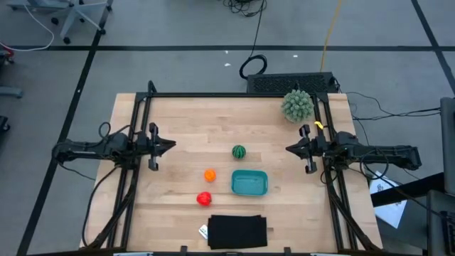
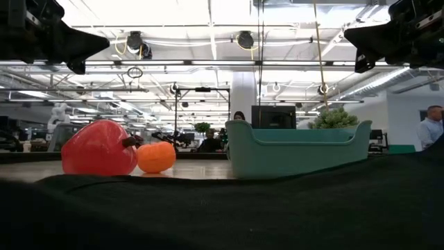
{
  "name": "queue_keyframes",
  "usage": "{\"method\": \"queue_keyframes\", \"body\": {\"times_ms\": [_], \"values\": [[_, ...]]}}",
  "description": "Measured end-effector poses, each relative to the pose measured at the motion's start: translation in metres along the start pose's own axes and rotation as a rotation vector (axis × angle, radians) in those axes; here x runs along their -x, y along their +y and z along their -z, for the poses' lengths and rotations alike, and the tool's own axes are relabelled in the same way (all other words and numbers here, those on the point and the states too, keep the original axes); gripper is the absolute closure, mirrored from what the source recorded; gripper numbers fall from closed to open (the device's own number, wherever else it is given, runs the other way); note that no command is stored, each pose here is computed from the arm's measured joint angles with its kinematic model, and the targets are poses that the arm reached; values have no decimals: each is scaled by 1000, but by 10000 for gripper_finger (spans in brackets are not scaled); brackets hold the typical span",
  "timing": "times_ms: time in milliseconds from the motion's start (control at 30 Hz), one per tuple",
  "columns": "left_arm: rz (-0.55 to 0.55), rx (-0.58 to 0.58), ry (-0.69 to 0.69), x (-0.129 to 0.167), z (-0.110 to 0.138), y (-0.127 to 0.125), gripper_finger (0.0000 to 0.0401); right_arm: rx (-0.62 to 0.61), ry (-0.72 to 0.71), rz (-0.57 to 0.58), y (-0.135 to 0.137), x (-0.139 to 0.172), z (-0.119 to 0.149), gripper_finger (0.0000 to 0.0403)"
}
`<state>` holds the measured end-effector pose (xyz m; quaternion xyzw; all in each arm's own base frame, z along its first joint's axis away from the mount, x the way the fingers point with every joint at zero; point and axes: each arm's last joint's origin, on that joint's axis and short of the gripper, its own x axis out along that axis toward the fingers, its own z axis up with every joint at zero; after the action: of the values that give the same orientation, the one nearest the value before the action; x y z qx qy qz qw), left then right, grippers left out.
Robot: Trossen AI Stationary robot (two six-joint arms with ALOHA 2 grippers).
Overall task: Pick and placing Produce into tupperware
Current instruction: Put the apple into the blue bin
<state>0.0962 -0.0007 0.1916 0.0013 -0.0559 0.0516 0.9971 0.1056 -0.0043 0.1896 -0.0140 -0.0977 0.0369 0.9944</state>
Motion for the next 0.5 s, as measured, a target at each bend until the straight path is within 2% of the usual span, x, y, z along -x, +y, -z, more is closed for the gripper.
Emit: {"method": "queue_keyframes", "body": {"times_ms": [333, 500], "values": [[35, -23, -22, -22, -2, -7, 366, 8, 0, 0, 0, 0, 0, 403], [59, -23, -12, -37, -12, -13, 366, 8, 0, 0, 0, 0, 0, 403]]}}
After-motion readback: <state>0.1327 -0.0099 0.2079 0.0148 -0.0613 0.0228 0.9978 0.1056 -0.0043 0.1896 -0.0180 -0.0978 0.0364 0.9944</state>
